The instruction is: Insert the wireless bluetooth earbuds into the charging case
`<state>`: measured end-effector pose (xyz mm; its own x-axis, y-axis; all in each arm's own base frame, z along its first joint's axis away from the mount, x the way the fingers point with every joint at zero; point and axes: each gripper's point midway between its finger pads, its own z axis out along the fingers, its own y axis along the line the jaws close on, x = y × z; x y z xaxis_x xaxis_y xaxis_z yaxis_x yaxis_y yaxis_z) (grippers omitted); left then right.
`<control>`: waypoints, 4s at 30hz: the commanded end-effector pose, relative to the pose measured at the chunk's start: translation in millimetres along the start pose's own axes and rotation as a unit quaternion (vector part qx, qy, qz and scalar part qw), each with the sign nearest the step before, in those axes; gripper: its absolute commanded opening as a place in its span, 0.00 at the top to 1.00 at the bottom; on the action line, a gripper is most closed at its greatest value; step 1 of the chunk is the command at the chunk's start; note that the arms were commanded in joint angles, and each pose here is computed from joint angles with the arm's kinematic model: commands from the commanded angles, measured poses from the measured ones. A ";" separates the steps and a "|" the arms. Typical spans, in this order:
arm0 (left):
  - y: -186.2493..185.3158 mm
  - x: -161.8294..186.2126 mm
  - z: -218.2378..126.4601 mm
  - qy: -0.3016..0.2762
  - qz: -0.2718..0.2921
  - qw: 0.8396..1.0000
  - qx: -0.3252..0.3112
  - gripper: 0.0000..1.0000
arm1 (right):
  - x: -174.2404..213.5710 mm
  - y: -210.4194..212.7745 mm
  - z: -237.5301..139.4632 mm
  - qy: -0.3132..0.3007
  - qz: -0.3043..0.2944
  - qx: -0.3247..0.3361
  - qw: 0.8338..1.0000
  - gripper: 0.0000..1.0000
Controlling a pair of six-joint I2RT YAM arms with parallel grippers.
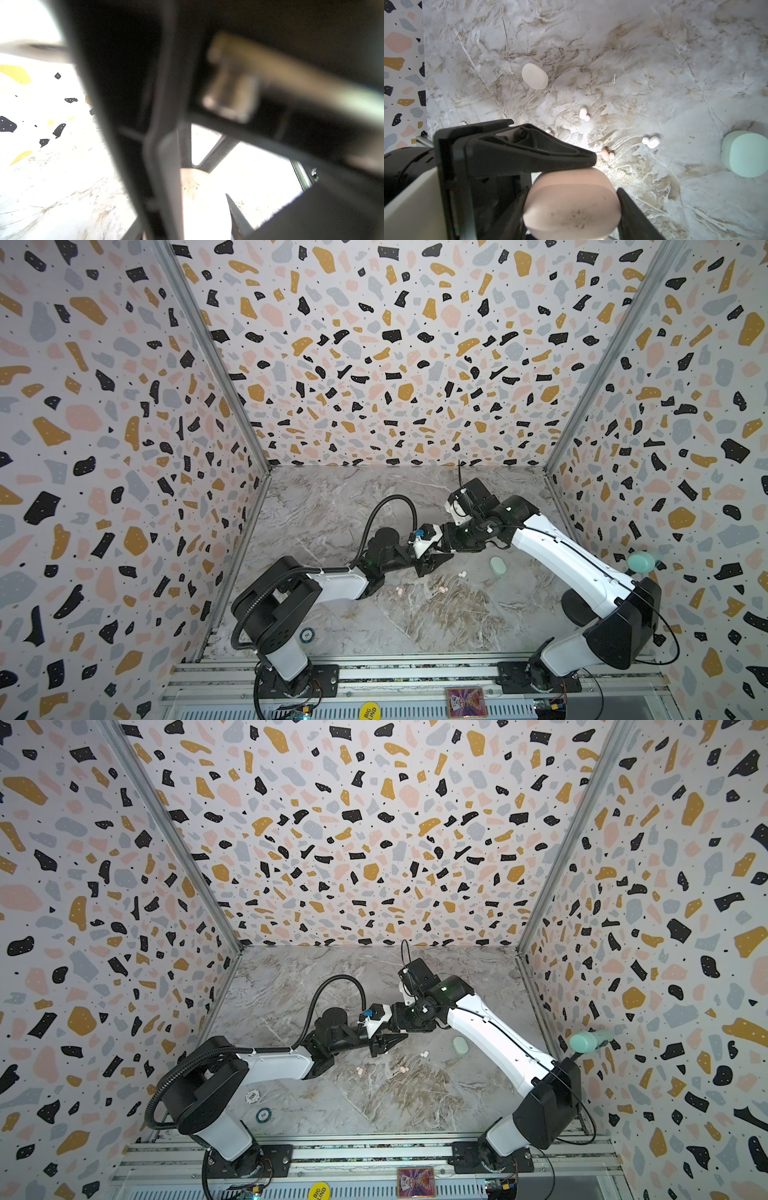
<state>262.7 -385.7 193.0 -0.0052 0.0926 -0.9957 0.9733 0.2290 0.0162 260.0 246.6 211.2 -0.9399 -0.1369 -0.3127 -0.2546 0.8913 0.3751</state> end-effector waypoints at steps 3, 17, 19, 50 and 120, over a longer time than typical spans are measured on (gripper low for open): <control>-4.7 -15.5 4.0 -0.020 0.023 0.999 0.016 0.49 | -12.8 17.2 -24.2 -0.039 -0.008 -0.030 0.999 0.40; -7.8 -10.2 5.2 -0.011 0.024 0.999 0.024 0.47 | -15.4 21.0 -28.5 -0.043 -0.008 -0.039 0.998 0.40; -7.7 -10.6 5.3 -0.012 0.024 0.999 0.024 0.47 | -14.1 21.1 -27.9 -0.040 -0.008 -0.039 0.998 0.40; -3.8 -14.1 1.6 -0.011 0.041 0.999 0.008 0.53 | -11.3 26.9 -27.7 -0.025 -0.006 -0.062 0.998 0.40; -61.9 -58.2 -65.6 -0.064 -0.016 0.994 0.091 0.66 | 39.8 59.7 -71.9 -0.141 -0.377 -0.089 0.911 0.15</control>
<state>190.8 -345.5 245.8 -0.0699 -0.0154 -0.9974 0.9957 0.0595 -0.0707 192.3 266.9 280.1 -0.4312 -0.5288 -0.7310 -0.8504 0.5089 0.1335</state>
